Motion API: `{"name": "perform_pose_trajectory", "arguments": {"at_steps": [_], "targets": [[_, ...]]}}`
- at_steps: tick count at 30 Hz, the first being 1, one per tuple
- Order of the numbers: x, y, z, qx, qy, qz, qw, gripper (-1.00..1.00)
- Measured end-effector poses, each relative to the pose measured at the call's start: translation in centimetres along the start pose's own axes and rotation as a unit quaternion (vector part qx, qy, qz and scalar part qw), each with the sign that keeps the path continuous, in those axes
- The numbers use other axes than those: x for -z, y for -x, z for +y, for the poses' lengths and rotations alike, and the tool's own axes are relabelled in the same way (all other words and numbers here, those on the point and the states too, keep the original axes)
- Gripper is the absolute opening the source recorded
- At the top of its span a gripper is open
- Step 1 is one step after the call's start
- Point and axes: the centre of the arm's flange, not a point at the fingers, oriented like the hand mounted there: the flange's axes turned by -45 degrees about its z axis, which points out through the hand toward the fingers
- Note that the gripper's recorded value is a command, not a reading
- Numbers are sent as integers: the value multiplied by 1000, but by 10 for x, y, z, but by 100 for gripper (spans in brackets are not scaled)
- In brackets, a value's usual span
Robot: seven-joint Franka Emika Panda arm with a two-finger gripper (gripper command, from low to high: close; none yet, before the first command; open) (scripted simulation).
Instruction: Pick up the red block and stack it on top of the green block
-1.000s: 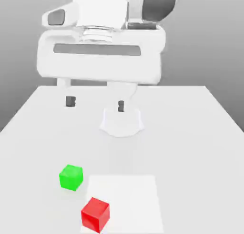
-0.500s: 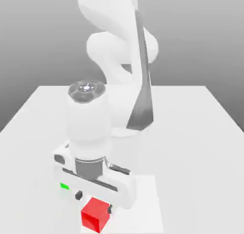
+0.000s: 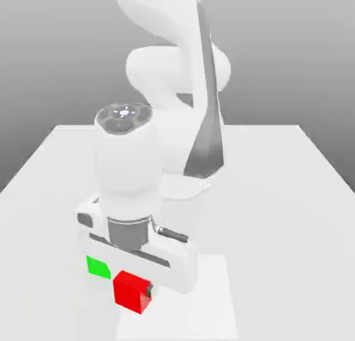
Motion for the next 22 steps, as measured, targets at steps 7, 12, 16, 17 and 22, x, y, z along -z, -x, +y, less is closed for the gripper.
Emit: {"name": "perform_pose_trajectory", "arguments": {"at_steps": [7, 12, 16, 17, 22], "targets": [[22, 27, 82, -252, -4, 0, 968, -100], [22, 53, 125, -396, 4, 5, 918, -100], [-9, 53, 130, -410, 6, 7, 912, -100], [-18, 54, 130, -410, 6, 7, 912, -100], [-35, 55, 130, -410, 5, 6, 912, 100]]}}
